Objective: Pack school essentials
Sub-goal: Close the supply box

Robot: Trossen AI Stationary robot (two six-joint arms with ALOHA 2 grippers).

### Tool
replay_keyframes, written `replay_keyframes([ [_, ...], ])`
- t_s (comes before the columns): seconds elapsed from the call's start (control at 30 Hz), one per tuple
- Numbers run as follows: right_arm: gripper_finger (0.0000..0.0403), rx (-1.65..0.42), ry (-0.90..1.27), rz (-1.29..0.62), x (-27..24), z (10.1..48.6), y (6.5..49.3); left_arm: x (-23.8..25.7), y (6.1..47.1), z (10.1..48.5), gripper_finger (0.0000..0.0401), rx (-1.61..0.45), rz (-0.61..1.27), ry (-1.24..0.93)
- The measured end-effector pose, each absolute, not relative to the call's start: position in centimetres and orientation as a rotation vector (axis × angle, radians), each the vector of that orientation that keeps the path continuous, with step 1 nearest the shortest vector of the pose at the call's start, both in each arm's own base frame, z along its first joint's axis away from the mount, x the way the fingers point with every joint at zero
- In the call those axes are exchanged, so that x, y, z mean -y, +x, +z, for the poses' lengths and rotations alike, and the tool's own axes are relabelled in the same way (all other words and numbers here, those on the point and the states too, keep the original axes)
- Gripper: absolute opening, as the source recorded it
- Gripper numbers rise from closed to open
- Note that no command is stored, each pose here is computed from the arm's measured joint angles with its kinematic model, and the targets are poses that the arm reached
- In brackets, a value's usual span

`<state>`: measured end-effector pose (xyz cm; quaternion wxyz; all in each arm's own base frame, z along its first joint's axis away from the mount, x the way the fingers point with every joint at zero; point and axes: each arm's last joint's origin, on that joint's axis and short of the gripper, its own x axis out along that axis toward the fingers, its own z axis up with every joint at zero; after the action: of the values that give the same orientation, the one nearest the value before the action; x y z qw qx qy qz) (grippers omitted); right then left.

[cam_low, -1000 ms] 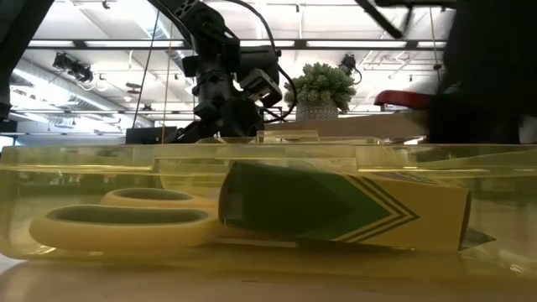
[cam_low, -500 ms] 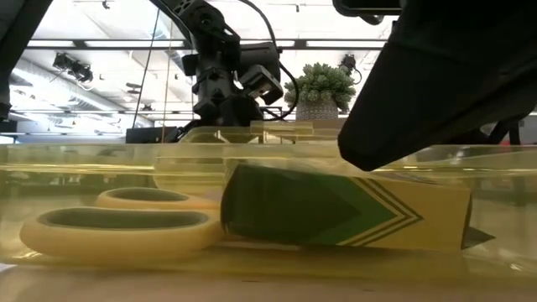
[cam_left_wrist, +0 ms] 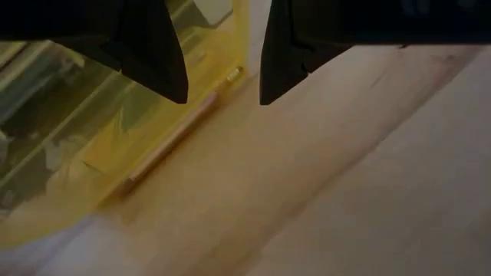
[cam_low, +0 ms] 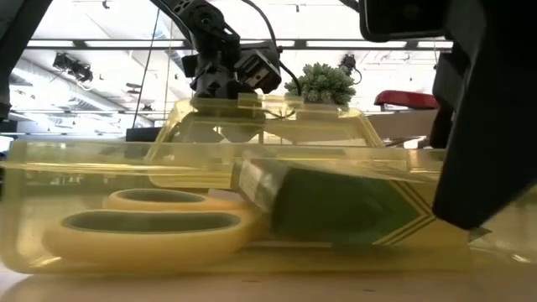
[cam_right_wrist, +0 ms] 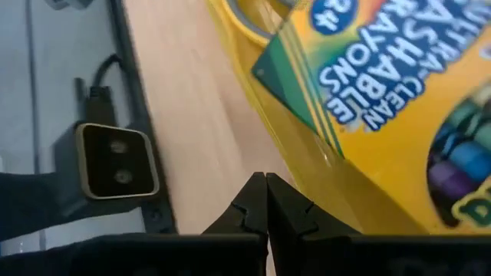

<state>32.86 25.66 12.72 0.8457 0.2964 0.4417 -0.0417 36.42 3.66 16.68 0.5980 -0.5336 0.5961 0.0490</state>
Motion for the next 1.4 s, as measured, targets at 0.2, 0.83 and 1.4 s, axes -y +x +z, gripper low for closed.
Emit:
replay_keyframes([
  [0.2,0.0006,-0.927,0.649,-0.151,-24.8,12.6,33.2,-3.4,36.4,16.8,0.0172,-1.395,0.068,-1.264],
  [0.83,0.0006,-0.932,0.663,-0.253,-22.2,12.3,34.6,-2.0,36.5,16.8,0.0172,-1.427,0.016,-1.261],
  [1.4,0.0006,-0.902,0.638,-0.317,-18.7,12.3,36.5,-1.2,36.5,16.9,0.0172,-1.442,0.004,-1.248],
])
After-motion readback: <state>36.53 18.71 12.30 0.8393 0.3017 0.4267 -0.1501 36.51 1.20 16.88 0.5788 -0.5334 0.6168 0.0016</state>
